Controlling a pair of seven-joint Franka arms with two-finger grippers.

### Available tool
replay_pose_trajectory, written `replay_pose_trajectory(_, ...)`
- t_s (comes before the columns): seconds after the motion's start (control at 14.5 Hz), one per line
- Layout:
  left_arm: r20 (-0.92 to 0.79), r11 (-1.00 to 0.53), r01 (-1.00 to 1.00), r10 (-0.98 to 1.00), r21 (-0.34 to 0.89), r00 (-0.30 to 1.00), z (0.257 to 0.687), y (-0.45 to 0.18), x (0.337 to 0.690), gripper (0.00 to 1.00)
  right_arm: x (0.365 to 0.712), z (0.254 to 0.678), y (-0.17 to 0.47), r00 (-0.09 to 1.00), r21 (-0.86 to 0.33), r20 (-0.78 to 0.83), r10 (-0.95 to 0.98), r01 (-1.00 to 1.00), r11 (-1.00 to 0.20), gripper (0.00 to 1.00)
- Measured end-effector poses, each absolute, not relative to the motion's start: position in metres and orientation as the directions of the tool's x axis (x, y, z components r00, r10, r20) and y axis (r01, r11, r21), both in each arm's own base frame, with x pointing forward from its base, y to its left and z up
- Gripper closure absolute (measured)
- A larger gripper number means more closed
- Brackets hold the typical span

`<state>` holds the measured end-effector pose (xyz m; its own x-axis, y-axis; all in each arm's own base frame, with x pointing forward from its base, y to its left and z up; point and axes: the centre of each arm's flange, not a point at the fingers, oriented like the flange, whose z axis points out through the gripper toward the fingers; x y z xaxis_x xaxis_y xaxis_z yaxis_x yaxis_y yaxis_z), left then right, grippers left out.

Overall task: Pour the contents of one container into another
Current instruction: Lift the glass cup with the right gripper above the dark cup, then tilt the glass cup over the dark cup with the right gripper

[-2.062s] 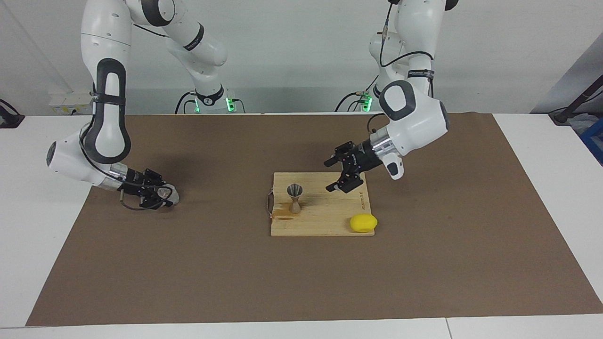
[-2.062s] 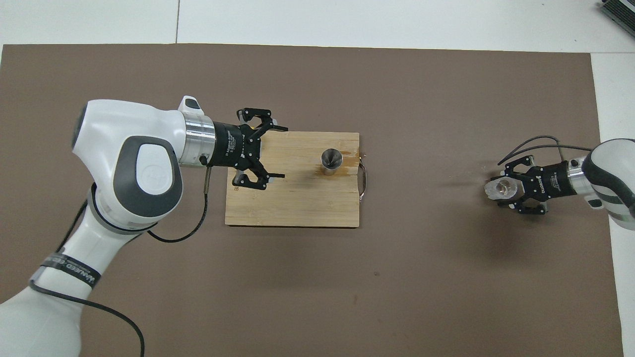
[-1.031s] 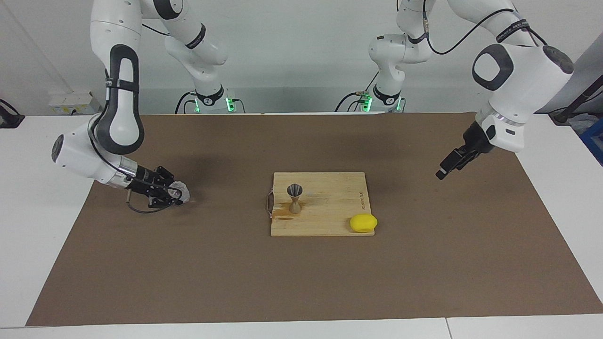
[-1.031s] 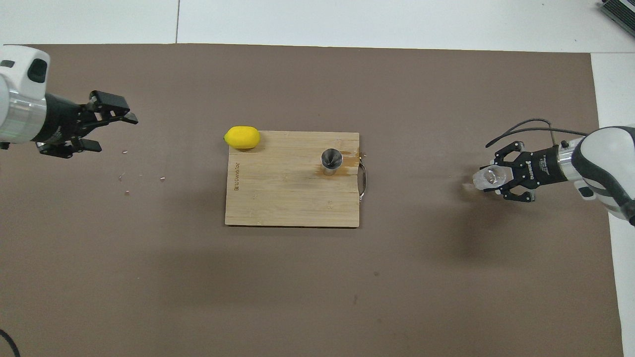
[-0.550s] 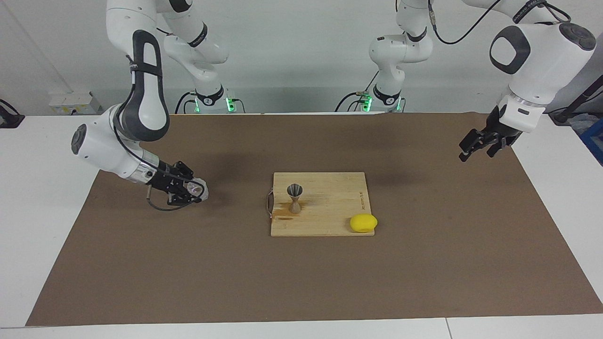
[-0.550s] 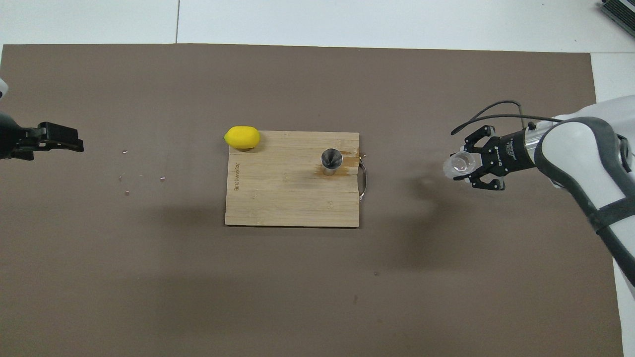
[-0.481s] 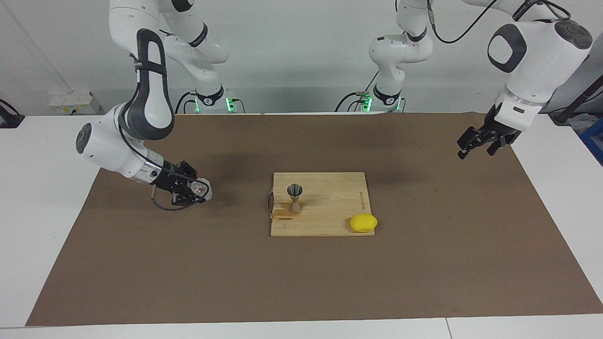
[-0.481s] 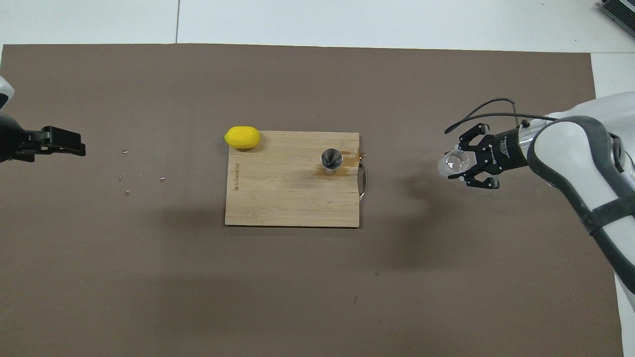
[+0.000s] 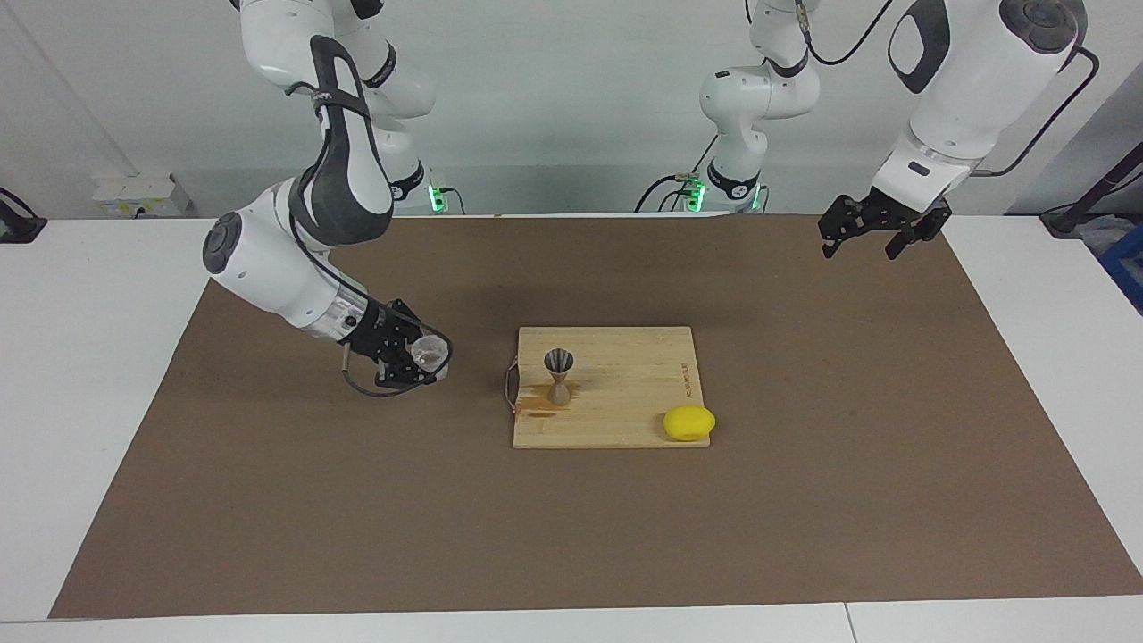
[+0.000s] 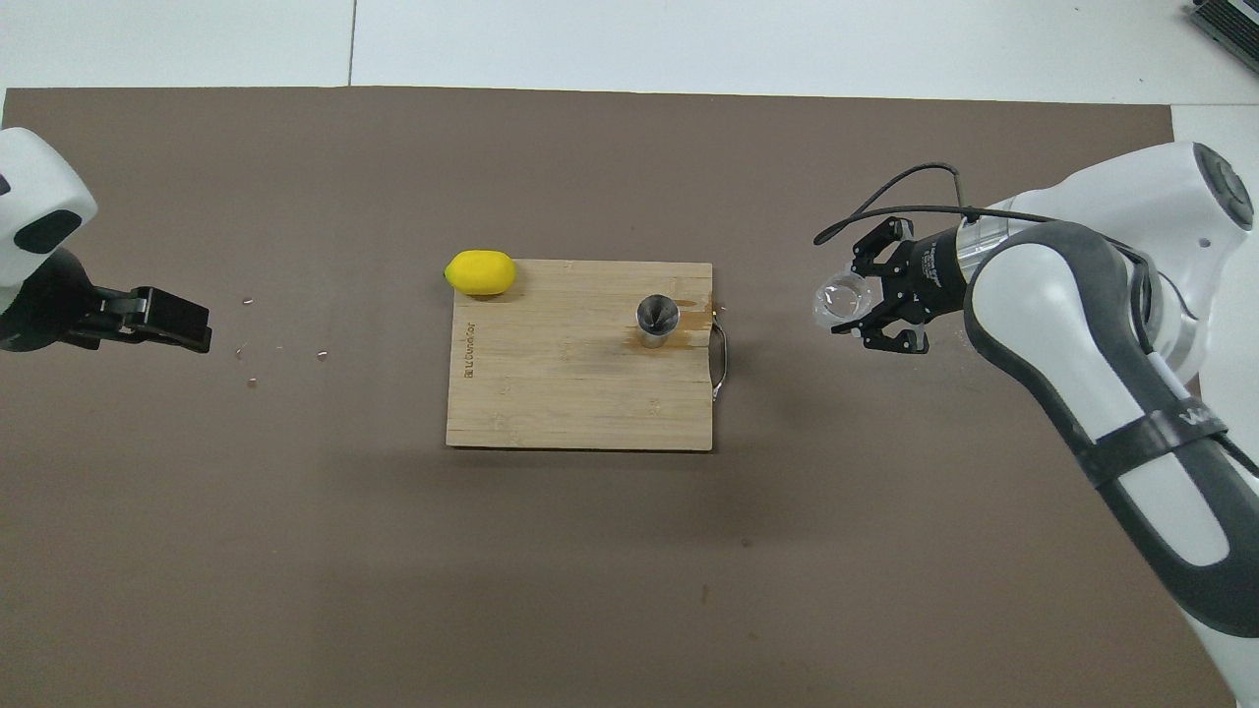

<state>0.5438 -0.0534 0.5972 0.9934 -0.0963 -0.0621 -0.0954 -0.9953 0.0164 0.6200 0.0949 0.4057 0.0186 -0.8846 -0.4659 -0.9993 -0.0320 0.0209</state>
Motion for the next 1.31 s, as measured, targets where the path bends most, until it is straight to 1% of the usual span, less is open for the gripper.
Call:
replay_pose_trajectory(0.21, -0.087, -0.996, -0.088, -0.09, 0.017, 0.992, 0.607, -0.047, 0.542, 0.0, 0.625, 0.418, 0.123, -0.004, 0.02, -0.433, -0.901, -1.0, -0.006, 0.49)
replay_pose_trajectory(0.55, -0.071, -0.996, -0.092, -0.093, 0.017, 0.993, 0.621, -0.049, 0.541, 0.0, 0.631, 0.426, 0.172, -0.029, -0.004, -0.382, -0.924, -0.999, 0.034, 0.49)
replay_pose_trajectory(0.83, -0.065, -0.996, -0.09, -0.091, 0.018, 0.994, 0.624, -0.048, 0.541, 0.0, 0.635, 0.432, 0.207, 0.003, -0.025, -0.341, -0.94, -1.0, 0.006, 0.49)
replay_pose_trajectory(1.03, -0.063, -0.996, -0.087, -0.088, 0.018, 0.994, 0.626, -0.046, 0.541, 0.0, 0.639, 0.43, 0.229, 0.016, -0.037, -0.3, -0.954, -0.999, -0.005, 0.49)
replay_pose_trajectory(1.31, -0.063, -0.996, -0.088, -0.089, 0.017, 0.994, 0.628, -0.047, 0.539, 0.0, 0.643, 0.421, 0.257, 0.068, -0.056, -0.242, -0.968, -0.997, -0.056, 0.49)
